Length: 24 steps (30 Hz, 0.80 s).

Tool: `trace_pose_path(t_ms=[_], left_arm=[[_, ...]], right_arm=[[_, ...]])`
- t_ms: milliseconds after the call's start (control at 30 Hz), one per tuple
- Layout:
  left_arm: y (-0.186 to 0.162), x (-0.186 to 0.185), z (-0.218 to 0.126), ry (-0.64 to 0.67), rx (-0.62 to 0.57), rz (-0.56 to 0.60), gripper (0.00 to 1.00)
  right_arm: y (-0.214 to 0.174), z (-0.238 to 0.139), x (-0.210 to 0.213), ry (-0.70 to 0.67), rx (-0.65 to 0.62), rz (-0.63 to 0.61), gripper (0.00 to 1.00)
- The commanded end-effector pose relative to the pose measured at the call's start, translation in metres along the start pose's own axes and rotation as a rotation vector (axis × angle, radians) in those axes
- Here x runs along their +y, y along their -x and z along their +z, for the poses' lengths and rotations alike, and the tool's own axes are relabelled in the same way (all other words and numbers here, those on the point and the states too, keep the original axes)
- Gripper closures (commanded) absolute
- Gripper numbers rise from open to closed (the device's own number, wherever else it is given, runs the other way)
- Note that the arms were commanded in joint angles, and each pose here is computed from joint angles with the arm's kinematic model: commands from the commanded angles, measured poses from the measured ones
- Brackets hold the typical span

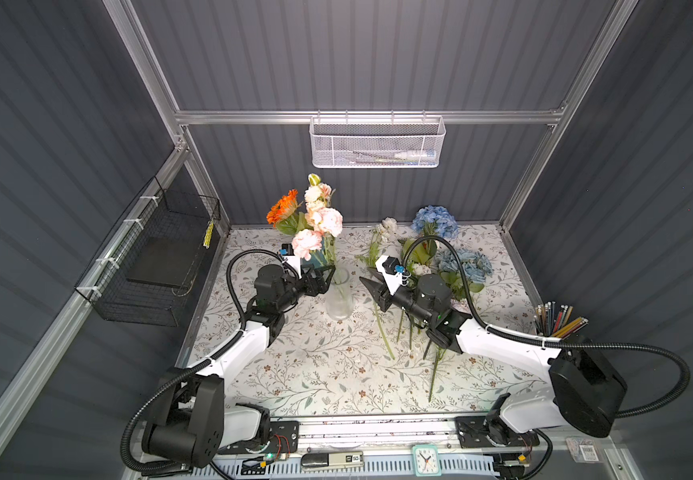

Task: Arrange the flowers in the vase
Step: 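Open right gripper to release the carnations and move down to the pile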

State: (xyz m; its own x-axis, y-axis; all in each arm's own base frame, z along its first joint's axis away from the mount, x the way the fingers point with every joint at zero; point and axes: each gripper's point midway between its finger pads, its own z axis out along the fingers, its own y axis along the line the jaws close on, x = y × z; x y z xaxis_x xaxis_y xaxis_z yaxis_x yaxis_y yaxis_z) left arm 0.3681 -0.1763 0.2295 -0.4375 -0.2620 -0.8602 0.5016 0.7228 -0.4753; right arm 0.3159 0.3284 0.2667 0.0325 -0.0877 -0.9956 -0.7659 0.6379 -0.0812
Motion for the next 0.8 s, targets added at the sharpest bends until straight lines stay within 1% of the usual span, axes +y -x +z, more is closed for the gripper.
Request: trace_pose_path(t_ms=[0, 133, 267, 400, 533, 700, 767], left_arm=[[0.007, -0.018, -0.012, -0.041, -0.01, 0.011, 0.0], [0.007, -0.02, -0.02, -0.025, 0.006, 0.023, 0.0], [0.012, -0.021, -0.022, -0.016, -0.005, 0.043, 0.0], [0.016, -0.025, -0.014, -0.051, 0.0, 0.031, 0.0], [0.016, -0.031, -0.011, -0.099, -0.003, 0.009, 0.0], [0.006, -0.03, -0.025, -0.076, 0.001, -0.01, 0.0], [0.003, -0.03, -0.033, -0.058, 0.0, -0.012, 0.0]], right_arm=[[0.001, 0.0, -0.015, -0.08, 0.047, 0.003, 0.58], [-0.004, 0.004, -0.023, -0.125, 0.089, 0.027, 0.55], [-0.009, 0.0, -0.046, -0.256, 0.146, 0.096, 0.53], [-0.021, -0.01, -0.064, -0.374, 0.286, 0.178, 0.53], [-0.047, -0.025, -0.065, -0.425, 0.437, 0.253, 0.54], [-0.093, -0.059, -0.061, -0.503, 0.645, 0.379, 0.56], [-0.11, -0.072, -0.06, -0.531, 0.708, 0.424, 0.56]])
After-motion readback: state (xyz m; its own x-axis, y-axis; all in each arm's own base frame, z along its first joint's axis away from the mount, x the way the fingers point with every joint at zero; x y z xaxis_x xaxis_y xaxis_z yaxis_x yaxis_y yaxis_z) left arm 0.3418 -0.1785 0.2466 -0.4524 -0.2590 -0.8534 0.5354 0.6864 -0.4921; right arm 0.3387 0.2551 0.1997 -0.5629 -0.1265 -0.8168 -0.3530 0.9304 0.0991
